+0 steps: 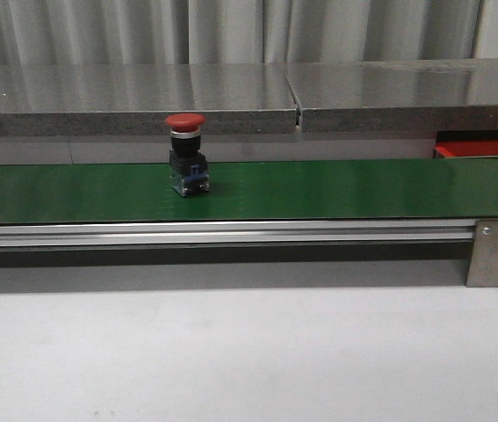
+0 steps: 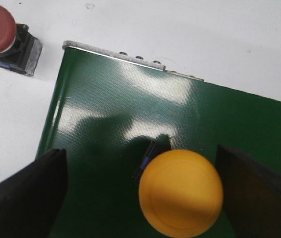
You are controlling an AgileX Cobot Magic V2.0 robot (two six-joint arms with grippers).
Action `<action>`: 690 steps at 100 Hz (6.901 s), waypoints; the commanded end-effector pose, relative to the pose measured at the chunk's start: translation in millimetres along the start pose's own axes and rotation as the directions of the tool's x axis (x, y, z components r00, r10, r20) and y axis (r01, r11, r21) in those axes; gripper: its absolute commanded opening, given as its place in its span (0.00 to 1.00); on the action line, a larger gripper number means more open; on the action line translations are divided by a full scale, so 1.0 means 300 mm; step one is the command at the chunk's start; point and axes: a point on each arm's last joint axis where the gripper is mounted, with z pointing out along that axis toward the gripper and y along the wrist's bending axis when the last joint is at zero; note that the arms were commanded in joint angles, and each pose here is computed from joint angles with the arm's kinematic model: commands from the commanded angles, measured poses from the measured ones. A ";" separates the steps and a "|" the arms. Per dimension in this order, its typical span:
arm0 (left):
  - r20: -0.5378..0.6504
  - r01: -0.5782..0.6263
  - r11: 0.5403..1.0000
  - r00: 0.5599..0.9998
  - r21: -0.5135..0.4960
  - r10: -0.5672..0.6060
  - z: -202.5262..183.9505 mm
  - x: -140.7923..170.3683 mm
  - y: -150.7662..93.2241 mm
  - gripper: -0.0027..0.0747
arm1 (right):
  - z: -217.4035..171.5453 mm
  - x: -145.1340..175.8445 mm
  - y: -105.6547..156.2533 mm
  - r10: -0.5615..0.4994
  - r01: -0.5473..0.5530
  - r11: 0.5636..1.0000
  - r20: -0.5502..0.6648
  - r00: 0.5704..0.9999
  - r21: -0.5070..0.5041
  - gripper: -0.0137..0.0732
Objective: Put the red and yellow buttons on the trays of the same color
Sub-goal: 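Set the yellow button on the belt and open the left gripper, then lower the right gripper onto the red button at the belt end and grasp, then carry the red button into the red tray and open the right gripper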
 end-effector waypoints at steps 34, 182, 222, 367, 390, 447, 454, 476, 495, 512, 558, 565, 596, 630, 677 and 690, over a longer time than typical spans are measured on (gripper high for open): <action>0.272 -0.228 0.971 0.941 0.069 0.202 -0.201 -0.085 -0.256 0.80 | -0.021 -0.042 -0.007 -0.004 0.002 1.000 0.088 0.996 0.022 0.08; 0.743 -0.348 0.935 0.644 0.072 0.182 -0.599 0.781 -0.183 0.05 | -0.022 -0.043 -0.007 -0.005 0.003 1.000 0.092 0.996 0.024 0.08; 0.748 -0.347 0.935 0.639 0.071 0.180 -0.600 0.780 -0.183 0.01 | -0.021 -0.042 -0.007 -0.004 0.002 1.000 0.088 0.996 0.022 0.09; 0.748 -0.347 0.935 0.639 0.071 0.180 -0.600 0.780 -0.183 0.01 | 0.507 -0.340 0.052 -0.090 0.054 0.980 -0.189 0.978 -0.189 0.91; 0.748 -0.347 0.935 0.639 0.071 0.180 -0.600 0.780 -0.183 0.01 | 0.597 -0.350 0.064 -0.098 0.056 0.978 -0.208 0.973 -0.199 0.91; 0.748 -0.347 0.935 0.639 0.071 0.180 -0.600 0.780 -0.183 0.01 | 0.636 -0.400 0.021 -0.112 0.068 0.980 -0.238 0.965 -0.188 0.22; 0.748 -0.347 0.935 0.639 0.071 0.180 -0.600 0.780 -0.183 0.01 | 0.619 -0.437 -0.022 -0.092 0.057 0.985 -0.213 0.973 -0.161 0.22; 0.748 -0.347 0.935 0.639 0.071 0.180 -0.600 0.780 -0.183 0.01 | 0.568 -0.548 -0.219 -0.006 0.003 1.000 -0.099 0.995 -0.027 0.22; 0.748 -0.347 0.935 0.639 0.071 0.180 -0.600 0.780 -0.183 0.01 | 0.623 -0.575 -0.388 0.075 -0.072 0.996 -0.064 0.995 0.051 0.22; 0.748 -0.347 0.935 0.639 0.071 0.180 -0.600 0.780 -0.183 0.01 | 0.737 -0.573 -0.466 0.121 -0.118 0.991 -0.060 0.991 0.057 0.22; 0.748 -0.347 0.935 0.639 0.071 0.180 -0.600 0.780 -0.183 0.01 | 0.968 -0.507 -0.520 0.153 -0.149 0.987 -0.070 0.986 0.058 0.22; 0.748 -0.347 0.935 0.639 0.071 0.180 -0.600 0.780 -0.183 0.01 | 0.987 -0.497 -0.523 0.154 -0.150 0.987 -0.076 0.985 0.058 0.22; 0.748 -0.347 0.935 0.639 0.071 0.180 -0.600 0.780 -0.183 0.01 | 1.027 -0.456 -0.546 0.169 -0.163 0.984 -0.095 0.981 0.068 0.22; 0.748 -0.347 0.935 0.639 0.071 0.180 -0.600 0.780 -0.183 0.01 | 1.023 -0.425 -0.582 0.195 -0.186 0.980 -0.135 0.972 0.071 0.23; 0.748 -0.347 0.935 0.639 0.071 0.180 -0.600 0.780 -0.183 0.01 | 1.023 -0.427 -0.579 0.210 -0.204 0.977 -0.129 0.969 0.060 0.88; 0.748 -0.347 0.935 0.639 0.071 0.180 -0.600 0.780 -0.183 0.01 | 1.019 -0.432 -0.578 0.212 -0.206 0.977 -0.121 0.970 0.059 0.90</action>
